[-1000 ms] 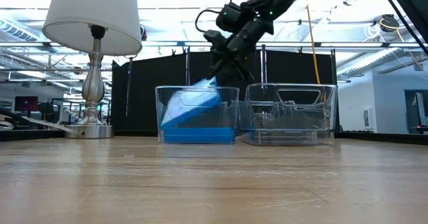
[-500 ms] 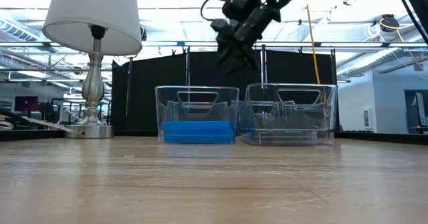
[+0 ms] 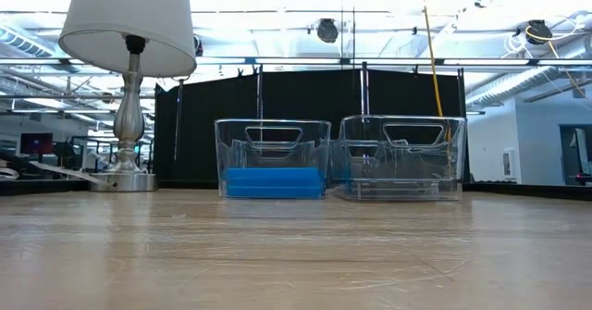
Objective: Pick & place jewel cases by type
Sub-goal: Return to Home Position
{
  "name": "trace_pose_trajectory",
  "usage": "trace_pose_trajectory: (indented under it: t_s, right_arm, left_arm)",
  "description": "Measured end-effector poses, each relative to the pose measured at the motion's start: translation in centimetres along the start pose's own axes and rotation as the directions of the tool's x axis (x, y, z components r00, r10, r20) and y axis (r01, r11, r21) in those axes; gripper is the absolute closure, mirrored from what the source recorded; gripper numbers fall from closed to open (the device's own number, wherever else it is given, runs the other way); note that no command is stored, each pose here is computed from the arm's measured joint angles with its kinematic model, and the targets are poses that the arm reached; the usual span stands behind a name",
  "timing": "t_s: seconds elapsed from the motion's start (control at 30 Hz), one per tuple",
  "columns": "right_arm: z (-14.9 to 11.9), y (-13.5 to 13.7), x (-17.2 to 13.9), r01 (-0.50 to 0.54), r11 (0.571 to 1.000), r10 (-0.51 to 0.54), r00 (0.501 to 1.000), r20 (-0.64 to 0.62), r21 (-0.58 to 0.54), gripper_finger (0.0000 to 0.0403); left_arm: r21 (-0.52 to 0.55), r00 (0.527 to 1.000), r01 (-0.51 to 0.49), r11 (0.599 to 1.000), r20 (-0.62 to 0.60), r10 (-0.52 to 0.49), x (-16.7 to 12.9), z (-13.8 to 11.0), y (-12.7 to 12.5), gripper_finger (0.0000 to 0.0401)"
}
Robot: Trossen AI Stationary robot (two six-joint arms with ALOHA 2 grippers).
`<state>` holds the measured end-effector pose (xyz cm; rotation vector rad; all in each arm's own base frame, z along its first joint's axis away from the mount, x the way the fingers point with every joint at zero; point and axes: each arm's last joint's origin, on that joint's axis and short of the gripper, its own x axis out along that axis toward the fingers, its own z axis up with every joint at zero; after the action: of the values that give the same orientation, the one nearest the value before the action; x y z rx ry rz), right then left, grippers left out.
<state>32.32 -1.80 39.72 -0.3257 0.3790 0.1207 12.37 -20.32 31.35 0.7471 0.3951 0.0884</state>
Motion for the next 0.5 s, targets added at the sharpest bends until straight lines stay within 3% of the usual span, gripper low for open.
trace_pose_trajectory:
  t_s: [0.07, 0.13, 0.17, 0.23, 0.27, 0.3, 0.43, 0.5]
  right_arm:
    - [0.8, 1.2, -1.3, 0.017, 0.996, -0.009, 0.996, 0.088, -0.09, 0.0393]
    - [0.7, 2.0, -2.7, 0.033, 0.993, -0.019, 0.992, 0.124, -0.113, 0.0392]
    - [0.5, 2.2, -3.3, 0.035, 0.993, -0.019, 0.99, 0.141, -0.11, 0.0394]
    - [-0.5, 2.7, -4.4, 0.03, 0.996, -0.016, 0.986, 0.166, -0.079, 0.04]
    - [-1.3, 3.0, -4.7, 0.008, 0.998, 0.002, 0.985, 0.172, -0.06, 0.0401]
    - [-2.2, 3.4, -5.0, -0.01, 0.999, 0.017, 0.984, 0.179, -0.04, 0.04]
    - [-6.6, 5.1, -6.1, -0.042, 0.995, 0.028, 0.987, 0.16, 0.088, 0.0402]
    - [-8.7, 6.0, -7.1, -0.057, 0.989, 0.035, 0.987, 0.16, 0.136, 0.0402]
  left_arm:
    - [-0.014, 0.996, 0.075, 0.997, 0.043, -0.074, 0.5, 0.9, 2.7, 0.0356]
    - [0.011, 0.964, 0.217, 0.976, 0.153, -0.216, 1.4, 1.4, 4.9, 0.0372]
    - [0.044, 0.927, 0.29, 0.956, 0.237, -0.292, 1.9, 1.5, 5.9, 0.0383]
    - [0.128, 0.807, 0.395, 0.91, 0.425, -0.41, 2.7, 1.4, 7.8, 0.0395]
    - [0.146, 0.761, 0.404, 0.903, 0.494, -0.42, 3.2, 1.2, 8.8, 0.0394]
    - [0.133, 0.747, 0.391, 0.911, 0.533, -0.398, 3.6, 0.8, 9.8, 0.0392]
    - [-0.01, 0.834, 0.317, 0.948, 0.478, -0.274, 4.8, -2.4, 12.2, 0.0396]
    - [-0.061, 0.844, 0.334, 0.94, 0.463, -0.27, 4.8, -4.1, 12.3, 0.0397]
